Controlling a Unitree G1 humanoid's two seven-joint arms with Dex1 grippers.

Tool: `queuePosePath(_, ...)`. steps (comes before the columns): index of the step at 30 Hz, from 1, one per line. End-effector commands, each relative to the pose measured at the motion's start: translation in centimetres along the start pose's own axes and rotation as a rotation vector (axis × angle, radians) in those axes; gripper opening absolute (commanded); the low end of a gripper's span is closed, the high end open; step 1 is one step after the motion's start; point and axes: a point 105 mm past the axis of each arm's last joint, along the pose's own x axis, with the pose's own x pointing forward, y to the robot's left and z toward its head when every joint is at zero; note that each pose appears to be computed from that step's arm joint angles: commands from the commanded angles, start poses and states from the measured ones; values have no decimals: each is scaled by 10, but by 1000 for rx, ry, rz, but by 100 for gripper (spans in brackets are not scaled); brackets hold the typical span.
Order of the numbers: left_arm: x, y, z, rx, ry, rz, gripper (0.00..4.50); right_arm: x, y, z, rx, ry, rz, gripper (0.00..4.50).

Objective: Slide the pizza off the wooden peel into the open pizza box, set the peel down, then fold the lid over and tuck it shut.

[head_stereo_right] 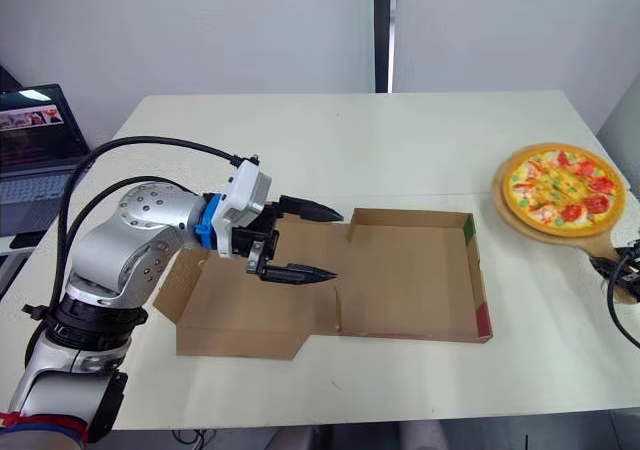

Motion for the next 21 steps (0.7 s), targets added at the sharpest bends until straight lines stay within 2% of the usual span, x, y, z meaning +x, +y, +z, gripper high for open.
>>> queuePosePath(1,-7,-4,8,29,-9,11,450,-14,14,45,-160,-110,68,157)
queuePosePath(9,-18,-9,2,13,22,32,450,-8,45,64,-336,-119,190,157)
queuePosePath(14,-18,-11,0,14,30,31,450,-3,50,62,-482,-76,212,157)
queuePosePath(21,-12,-16,-1,9,24,2,450,0,51,64,-552,-76,220,157)
